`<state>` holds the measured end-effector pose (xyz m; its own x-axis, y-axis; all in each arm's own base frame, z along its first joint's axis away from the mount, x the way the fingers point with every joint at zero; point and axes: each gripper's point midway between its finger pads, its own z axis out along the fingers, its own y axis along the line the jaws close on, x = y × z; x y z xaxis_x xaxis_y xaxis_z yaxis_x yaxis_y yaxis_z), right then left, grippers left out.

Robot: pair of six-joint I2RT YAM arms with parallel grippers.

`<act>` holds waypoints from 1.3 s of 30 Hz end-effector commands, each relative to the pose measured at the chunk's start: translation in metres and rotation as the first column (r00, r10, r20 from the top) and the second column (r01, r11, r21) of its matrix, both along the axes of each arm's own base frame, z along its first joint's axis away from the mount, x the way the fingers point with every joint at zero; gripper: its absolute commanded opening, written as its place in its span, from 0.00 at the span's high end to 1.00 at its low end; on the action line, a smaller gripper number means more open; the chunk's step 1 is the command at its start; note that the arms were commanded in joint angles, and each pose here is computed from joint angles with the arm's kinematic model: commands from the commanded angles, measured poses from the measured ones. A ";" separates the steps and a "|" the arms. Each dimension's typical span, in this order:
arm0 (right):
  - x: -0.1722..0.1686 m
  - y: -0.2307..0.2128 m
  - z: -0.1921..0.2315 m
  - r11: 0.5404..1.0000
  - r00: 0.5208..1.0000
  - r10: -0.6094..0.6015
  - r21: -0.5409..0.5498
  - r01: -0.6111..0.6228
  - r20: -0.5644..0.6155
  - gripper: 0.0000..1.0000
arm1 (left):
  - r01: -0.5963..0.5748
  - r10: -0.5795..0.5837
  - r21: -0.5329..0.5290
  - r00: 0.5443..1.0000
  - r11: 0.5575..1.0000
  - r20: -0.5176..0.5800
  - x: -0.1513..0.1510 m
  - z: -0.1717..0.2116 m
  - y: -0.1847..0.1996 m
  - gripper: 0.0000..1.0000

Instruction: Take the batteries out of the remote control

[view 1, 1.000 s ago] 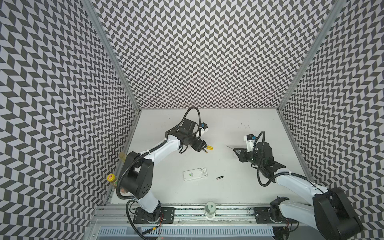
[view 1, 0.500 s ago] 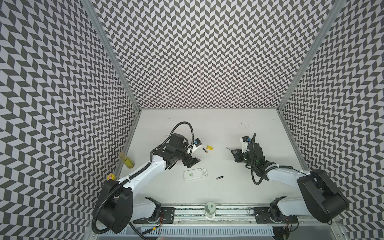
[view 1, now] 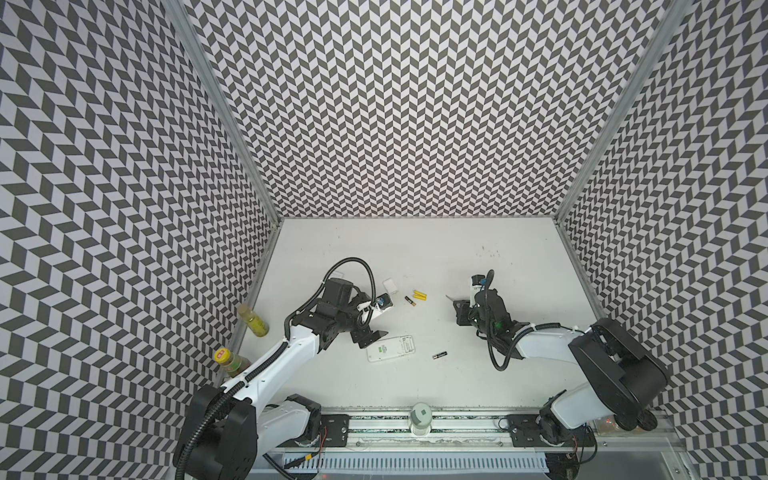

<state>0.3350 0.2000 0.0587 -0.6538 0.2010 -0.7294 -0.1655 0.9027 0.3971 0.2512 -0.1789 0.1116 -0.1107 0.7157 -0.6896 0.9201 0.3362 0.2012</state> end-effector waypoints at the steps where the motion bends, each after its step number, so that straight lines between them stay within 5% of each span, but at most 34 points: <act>1: 0.011 0.002 0.011 0.999 0.998 -0.033 0.013 0.033 0.055 0.79 | 0.125 -0.124 0.040 0.992 0.991 -0.032 -0.028 -0.022 0.003 0.09; 4: 0.007 0.001 0.005 0.999 0.998 -0.033 0.008 0.033 0.049 0.77 | 0.209 -0.205 0.056 0.976 0.976 -0.069 -0.047 -0.038 0.005 0.08; 14: 0.003 0.001 0.000 1.000 0.999 -0.020 -0.008 0.020 0.044 0.73 | 0.204 -0.197 0.094 0.977 0.974 -0.079 -0.051 -0.058 0.010 0.03; 21: -0.003 0.000 0.047 0.999 0.984 0.034 -0.004 -0.034 0.175 0.66 | 0.231 -0.221 0.111 0.971 0.967 -0.090 -0.058 -0.070 0.007 0.02; 30: -0.029 -0.016 0.109 0.993 0.918 0.113 -0.070 -0.093 0.380 0.52 | 0.193 -0.183 0.131 0.979 0.972 -0.088 -0.050 -0.077 0.005 0.07; 39: -0.060 -0.018 0.173 0.969 0.784 0.248 -0.158 -0.191 0.569 0.40 | 0.190 -0.172 0.167 0.978 0.967 -0.120 -0.054 -0.092 0.005 0.22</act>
<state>0.2848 0.1784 0.2176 -0.2004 0.0672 -0.9774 -0.4804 0.8627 0.1578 0.1984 -0.1734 0.0251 -0.0383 0.8327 -0.5523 0.9811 0.1361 0.1372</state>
